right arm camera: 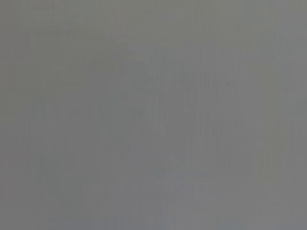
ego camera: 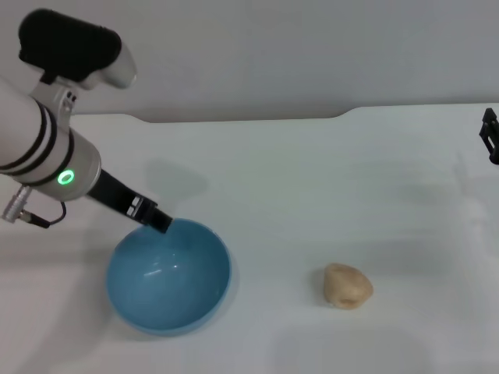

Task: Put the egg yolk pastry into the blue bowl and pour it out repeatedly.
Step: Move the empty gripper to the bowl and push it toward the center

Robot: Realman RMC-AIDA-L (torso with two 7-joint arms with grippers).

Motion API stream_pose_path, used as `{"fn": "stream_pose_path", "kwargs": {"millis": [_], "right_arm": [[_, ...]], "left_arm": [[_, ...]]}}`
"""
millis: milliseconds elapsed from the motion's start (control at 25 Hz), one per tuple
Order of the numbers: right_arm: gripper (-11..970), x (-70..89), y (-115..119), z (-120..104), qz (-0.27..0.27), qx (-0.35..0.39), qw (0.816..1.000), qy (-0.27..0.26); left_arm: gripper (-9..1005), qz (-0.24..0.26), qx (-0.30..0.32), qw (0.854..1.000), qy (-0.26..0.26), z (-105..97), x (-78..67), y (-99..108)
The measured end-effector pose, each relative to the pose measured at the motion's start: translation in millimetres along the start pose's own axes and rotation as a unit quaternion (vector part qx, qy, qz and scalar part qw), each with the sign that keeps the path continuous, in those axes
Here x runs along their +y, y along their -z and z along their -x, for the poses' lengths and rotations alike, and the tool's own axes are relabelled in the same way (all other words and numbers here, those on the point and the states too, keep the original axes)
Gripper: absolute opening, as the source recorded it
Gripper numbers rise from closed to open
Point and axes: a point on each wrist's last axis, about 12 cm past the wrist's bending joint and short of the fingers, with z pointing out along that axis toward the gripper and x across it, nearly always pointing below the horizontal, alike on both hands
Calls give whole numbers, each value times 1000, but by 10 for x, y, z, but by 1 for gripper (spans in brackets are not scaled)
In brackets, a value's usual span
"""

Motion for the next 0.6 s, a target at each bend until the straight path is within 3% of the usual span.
{"fn": "stream_pose_path", "kwargs": {"millis": [600], "right_arm": [[554,-1,17,-16,-1,2,1000,0]], "left_arm": [[739,21,61,998,28,-68,133,-330]]}}
